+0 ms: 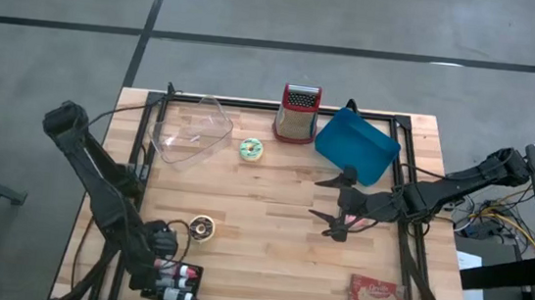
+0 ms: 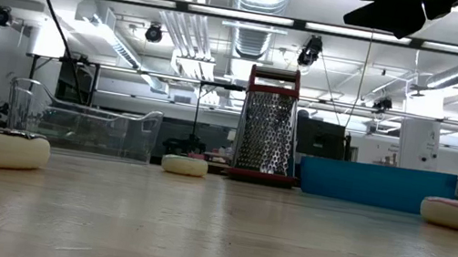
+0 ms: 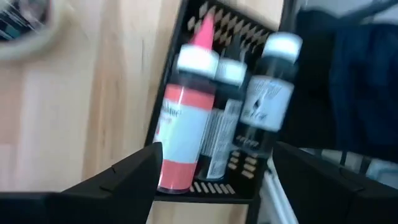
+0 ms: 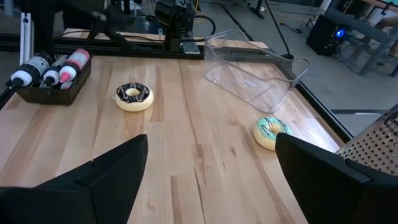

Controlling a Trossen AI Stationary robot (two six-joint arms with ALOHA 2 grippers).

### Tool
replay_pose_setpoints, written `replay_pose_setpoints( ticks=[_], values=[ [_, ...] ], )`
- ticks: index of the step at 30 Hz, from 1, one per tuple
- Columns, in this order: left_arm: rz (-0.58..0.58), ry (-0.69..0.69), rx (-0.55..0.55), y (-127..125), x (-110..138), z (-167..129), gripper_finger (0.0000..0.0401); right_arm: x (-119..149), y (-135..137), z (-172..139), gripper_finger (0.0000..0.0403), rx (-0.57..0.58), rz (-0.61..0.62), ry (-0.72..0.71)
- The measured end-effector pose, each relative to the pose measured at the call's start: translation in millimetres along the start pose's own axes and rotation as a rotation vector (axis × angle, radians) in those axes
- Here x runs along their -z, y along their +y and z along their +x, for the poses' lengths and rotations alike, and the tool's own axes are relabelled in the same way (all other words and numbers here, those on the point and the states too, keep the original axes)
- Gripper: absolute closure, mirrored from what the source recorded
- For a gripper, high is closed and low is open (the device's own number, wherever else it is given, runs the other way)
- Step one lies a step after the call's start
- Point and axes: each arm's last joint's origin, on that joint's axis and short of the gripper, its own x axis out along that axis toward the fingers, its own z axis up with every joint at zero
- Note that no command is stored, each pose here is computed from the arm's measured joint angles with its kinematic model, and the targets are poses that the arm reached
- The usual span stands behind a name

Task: Pick & Place Food Item
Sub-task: Put the black donut into the transparent bin

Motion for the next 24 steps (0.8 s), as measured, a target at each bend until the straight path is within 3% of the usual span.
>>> replay_pose_setpoints(
  ticks=[9,15,24],
  values=[
    [0.084,-0.373,-0.016,-8,-15,-60,0.0089,0,0,0,0.0062,-0.001,0.0,-0.001],
    [0.111,-0.523,-0.02,-4,-17,-83,0.0089,0,0,0,0.0063,-0.001,0.001,-0.001],
    [0.243,-0.758,-0.183,6,-19,-102,0.0089,0,0,0,0.0053,0.0,0.0,0.0]
  ],
)
